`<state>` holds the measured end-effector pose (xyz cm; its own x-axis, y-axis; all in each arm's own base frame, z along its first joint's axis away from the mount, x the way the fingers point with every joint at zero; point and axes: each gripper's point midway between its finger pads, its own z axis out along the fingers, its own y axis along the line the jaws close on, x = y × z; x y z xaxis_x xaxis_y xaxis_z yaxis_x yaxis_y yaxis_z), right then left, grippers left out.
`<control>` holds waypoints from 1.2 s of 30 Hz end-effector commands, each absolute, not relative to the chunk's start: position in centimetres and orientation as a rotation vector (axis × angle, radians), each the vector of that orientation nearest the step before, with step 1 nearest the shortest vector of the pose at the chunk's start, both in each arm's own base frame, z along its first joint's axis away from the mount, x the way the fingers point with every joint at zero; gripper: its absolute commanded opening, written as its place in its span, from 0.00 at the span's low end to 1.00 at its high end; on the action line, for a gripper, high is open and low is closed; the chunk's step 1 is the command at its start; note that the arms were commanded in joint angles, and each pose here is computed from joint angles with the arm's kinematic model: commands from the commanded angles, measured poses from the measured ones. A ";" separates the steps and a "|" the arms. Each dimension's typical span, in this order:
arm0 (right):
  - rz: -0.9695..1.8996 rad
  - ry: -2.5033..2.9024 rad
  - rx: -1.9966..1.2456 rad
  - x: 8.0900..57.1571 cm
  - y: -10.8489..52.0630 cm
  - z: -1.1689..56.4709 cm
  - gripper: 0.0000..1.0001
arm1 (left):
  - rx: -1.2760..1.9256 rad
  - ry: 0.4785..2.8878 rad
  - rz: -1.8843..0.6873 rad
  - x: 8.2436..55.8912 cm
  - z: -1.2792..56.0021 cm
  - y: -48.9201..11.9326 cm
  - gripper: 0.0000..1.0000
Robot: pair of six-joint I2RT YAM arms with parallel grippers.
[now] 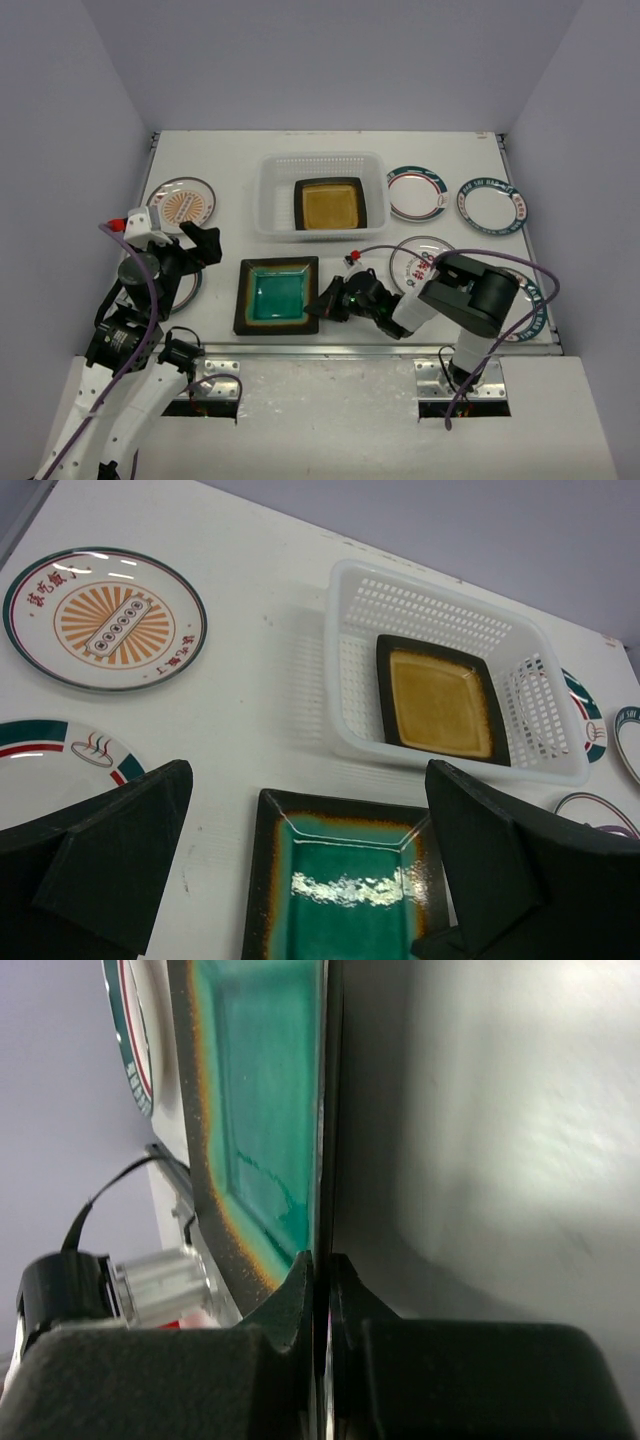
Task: Place the plates into the plastic bin on the countertop
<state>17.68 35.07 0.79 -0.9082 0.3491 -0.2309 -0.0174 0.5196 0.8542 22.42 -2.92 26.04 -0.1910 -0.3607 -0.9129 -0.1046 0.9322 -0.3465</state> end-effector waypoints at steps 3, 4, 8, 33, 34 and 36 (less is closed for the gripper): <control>1.525 2.242 0.242 16.0 33.6 7.1 0.00 | -0.345 1.708 -0.261 22.6 27.7 -3.1 1.00; 1.540 2.237 0.232 15.5 33.3 7.7 0.00 | -0.340 1.715 -0.264 22.6 27.7 -3.2 1.00; 1.581 2.186 0.187 14.4 32.0 9.8 0.00 | -0.320 1.780 -0.279 23.0 27.0 -4.1 1.00; 1.553 1.899 0.012 17.3 27.8 23.0 0.00 | -0.282 2.125 -1.211 20.0 16.4 -18.0 1.00; 1.565 1.891 -0.005 17.2 28.0 23.6 0.00 | -0.286 2.134 -1.208 20.1 15.9 -18.1 1.00; 1.582 1.887 -0.019 17.0 28.2 23.9 0.00 | -0.284 2.145 -1.204 20.3 15.4 -18.2 1.00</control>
<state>16.13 25.47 11.99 -0.8615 0.3438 -0.3737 -0.1486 0.5330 0.8330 19.62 -17.08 14.45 -0.7675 -0.4881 -0.4156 0.0544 0.5963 -0.8009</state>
